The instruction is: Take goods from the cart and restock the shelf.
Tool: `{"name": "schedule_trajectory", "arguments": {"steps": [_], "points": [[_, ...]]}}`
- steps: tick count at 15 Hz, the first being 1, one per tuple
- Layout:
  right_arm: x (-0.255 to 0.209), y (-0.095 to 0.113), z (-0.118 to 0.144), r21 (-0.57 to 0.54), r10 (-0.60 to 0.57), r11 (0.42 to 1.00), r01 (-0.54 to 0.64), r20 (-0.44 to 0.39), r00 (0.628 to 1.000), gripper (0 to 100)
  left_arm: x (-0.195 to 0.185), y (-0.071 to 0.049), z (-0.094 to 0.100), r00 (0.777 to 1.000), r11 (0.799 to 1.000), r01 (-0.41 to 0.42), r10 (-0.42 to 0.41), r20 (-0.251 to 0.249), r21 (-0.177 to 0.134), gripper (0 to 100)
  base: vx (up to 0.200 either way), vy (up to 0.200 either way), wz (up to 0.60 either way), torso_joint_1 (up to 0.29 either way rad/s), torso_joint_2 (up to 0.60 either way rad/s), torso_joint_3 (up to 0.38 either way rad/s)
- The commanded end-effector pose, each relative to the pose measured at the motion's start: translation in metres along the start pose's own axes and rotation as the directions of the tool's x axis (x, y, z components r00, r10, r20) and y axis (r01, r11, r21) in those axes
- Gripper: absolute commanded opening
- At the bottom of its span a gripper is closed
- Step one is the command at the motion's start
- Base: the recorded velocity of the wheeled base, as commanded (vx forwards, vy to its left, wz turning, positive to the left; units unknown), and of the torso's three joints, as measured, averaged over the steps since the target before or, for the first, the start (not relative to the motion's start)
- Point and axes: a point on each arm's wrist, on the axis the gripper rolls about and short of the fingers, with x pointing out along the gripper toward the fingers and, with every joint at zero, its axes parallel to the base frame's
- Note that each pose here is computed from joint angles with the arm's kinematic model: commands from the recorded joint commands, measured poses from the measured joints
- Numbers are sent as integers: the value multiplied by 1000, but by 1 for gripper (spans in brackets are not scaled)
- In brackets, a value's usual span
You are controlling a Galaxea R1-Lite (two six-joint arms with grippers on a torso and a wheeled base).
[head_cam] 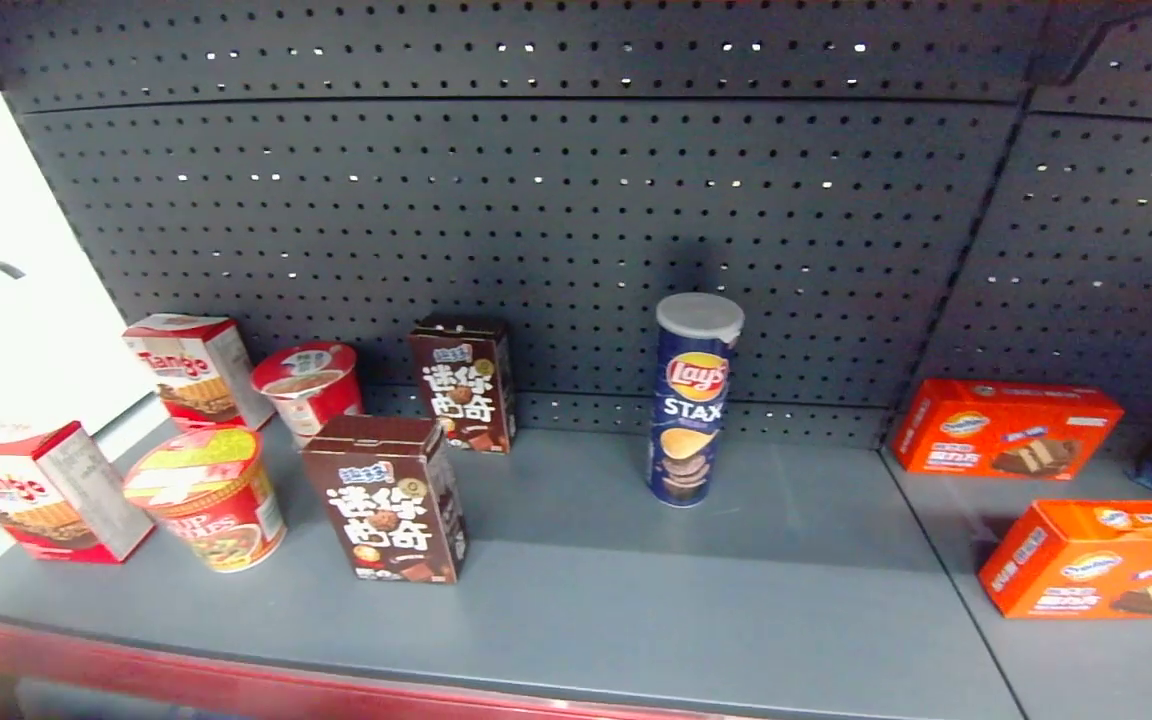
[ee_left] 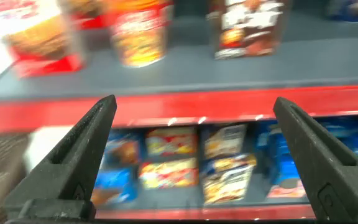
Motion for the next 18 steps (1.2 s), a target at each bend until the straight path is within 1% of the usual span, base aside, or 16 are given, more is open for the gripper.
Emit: {"name": "schedule_trajectory", "arguments": {"steps": [1,18], "points": [[0,0,0,0,0,1000,0,-1,1000,100,0,0,0,1000,1000,-1,1,-2,0,100,0,0,600,22,2,-2],[0,0,0,3,0,1000,0,-2,1000,100,0,0,0,1000,1000,-1,1,0,0,100,0,0,600,3,4,3]]}}
